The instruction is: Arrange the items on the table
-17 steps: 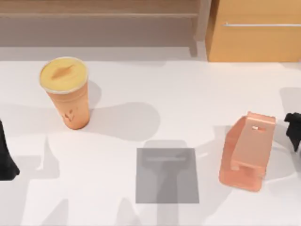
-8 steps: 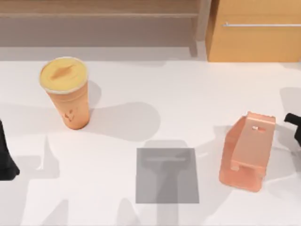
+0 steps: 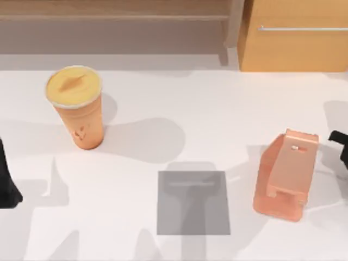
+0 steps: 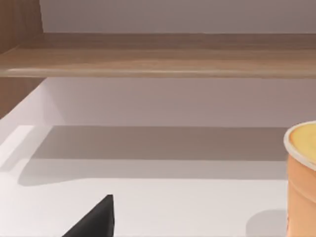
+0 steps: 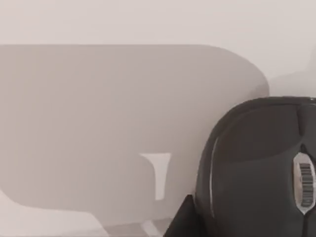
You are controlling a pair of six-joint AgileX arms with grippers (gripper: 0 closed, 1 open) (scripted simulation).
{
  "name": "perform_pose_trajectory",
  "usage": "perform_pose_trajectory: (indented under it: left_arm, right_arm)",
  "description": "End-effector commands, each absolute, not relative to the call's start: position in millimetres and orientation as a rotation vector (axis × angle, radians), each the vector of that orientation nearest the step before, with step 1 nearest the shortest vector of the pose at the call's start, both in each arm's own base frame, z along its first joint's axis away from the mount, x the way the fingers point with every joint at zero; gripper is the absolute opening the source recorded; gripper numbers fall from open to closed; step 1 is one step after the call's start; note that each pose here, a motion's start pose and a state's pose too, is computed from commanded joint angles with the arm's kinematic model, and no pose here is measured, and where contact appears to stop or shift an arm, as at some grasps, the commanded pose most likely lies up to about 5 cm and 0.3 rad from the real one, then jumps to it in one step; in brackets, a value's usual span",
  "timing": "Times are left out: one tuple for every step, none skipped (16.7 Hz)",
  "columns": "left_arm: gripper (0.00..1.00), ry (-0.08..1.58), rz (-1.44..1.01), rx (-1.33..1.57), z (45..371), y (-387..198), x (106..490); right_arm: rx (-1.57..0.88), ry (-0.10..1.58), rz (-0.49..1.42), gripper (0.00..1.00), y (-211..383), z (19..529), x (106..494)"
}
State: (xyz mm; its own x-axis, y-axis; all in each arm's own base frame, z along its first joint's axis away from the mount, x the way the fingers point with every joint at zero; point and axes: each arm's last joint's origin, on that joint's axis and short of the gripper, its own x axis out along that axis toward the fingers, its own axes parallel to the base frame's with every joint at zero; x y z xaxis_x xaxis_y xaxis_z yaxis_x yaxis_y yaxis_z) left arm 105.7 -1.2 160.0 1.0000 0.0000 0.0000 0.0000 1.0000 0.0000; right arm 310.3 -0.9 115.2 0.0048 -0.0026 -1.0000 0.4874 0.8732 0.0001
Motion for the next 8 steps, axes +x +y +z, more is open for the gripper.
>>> perform_pose_trajectory:
  left_arm:
    - [1.0, 0.0, 0.0, 0.0, 160, -1, 106]
    - [1.0, 0.0, 0.0, 0.0, 160, -1, 106]
    - [1.0, 0.0, 0.0, 0.0, 160, -1, 106]
    - [1.0, 0.0, 0.0, 0.0, 160, -1, 106]
    - [1.0, 0.0, 0.0, 0.0, 160, -1, 106]
    - [1.0, 0.0, 0.0, 0.0, 160, -1, 106]
    - [1.0, 0.0, 0.0, 0.0, 160, -1, 106]
    - [1.0, 0.0, 0.0, 0.0, 160, -1, 106]
  right_arm:
    - [0.399, 1.527, -0.4, 0.0, -1, 118, 311]
    - [0.399, 1.525, -0.4, 0.0, -1, 123, 313]
    - [0.399, 1.523, -0.399, 0.0, -1, 131, 314]
    - [0.399, 1.525, -0.4, 0.0, -1, 139, 315]
    - [0.398, 1.533, -0.402, 0.0, -1, 146, 315]
    - [0.397, 1.537, -0.403, 0.0, -1, 152, 315]
    - [0.398, 1.533, -0.402, 0.0, -1, 159, 316]
    - [0.399, 1.528, -0.4, 0.0, -1, 166, 316]
